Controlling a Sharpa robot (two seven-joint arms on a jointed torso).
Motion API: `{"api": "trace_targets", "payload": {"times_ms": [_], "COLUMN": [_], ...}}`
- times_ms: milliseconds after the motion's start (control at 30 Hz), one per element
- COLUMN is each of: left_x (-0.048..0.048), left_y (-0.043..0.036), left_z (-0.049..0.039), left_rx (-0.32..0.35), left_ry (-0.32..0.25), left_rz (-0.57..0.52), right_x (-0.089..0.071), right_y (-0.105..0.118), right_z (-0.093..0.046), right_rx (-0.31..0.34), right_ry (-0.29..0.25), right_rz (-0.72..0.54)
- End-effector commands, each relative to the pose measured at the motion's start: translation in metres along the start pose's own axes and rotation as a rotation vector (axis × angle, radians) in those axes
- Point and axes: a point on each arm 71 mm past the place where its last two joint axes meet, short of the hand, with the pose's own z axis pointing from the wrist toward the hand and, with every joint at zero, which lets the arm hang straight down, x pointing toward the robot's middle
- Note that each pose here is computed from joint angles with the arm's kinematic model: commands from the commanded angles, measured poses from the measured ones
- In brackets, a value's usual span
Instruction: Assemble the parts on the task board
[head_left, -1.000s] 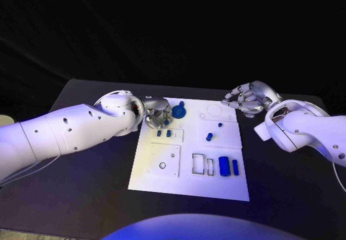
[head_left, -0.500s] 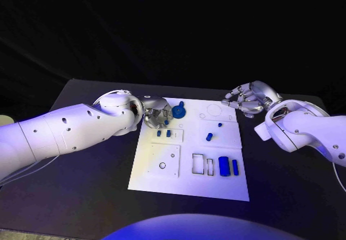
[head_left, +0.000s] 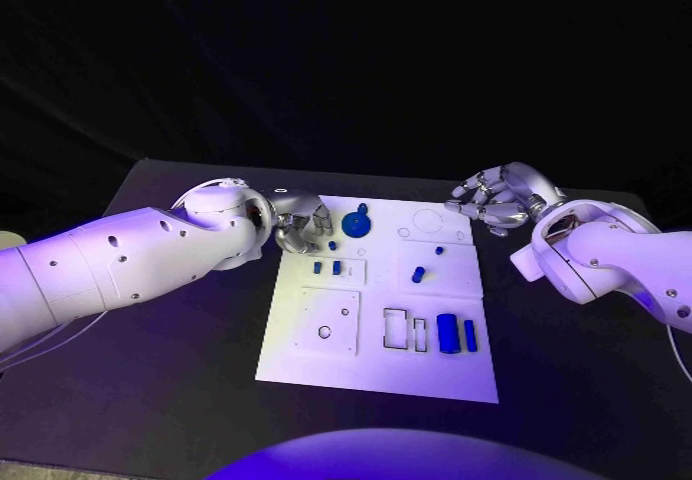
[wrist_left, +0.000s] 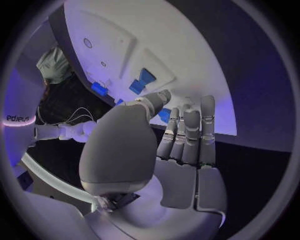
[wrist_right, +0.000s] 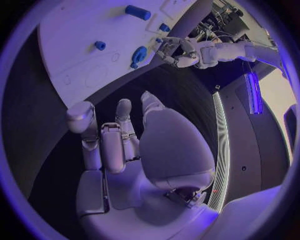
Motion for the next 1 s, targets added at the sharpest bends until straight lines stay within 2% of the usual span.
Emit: {"api": "trace_targets", "payload": {"times_ms": [33, 167, 300, 400, 500, 600, 633, 800, 1000], "left_x": [-0.0067, -0.0184, -0.0318, -0.0411, -0.0484, -0.0553, -0.0568, -0.0597, -0.0607], "left_y": [0.0082, 0.0209, 0.0367, 0.0491, 0.0561, 0.0588, 0.0586, 0.0554, 0.0511], "left_z": [-0.0060, -0.0147, -0.0253, -0.0348, -0.0434, -0.0526, -0.0549, -0.0615, -0.0638], "left_rx": [-0.007, -0.022, -0.032, -0.026, 0.009, 0.059, 0.071, 0.111, 0.136], "left_ry": [-0.003, -0.030, -0.100, -0.179, -0.263, -0.360, -0.383, -0.433, -0.455], "left_rz": [-0.056, -0.156, -0.311, -0.497, -0.705, -0.908, -0.945, -1.032, -1.053], "right_x": [0.002, 0.002, 0.005, 0.012, 0.019, 0.027, 0.029, 0.036, 0.043], "right_y": [-0.002, -0.004, -0.005, -0.005, -0.005, -0.005, -0.005, -0.003, 0.000], "right_z": [0.001, 0.003, 0.003, 0.001, -0.001, -0.003, -0.004, -0.005, -0.005], "right_rx": [-0.038, -0.069, -0.115, -0.162, -0.200, -0.228, -0.234, -0.256, -0.269], "right_ry": [0.067, 0.111, 0.162, 0.207, 0.243, 0.261, 0.259, 0.244, 0.230], "right_rz": [-0.052, -0.119, -0.227, -0.350, -0.474, -0.598, -0.629, -0.733, -0.778]}}
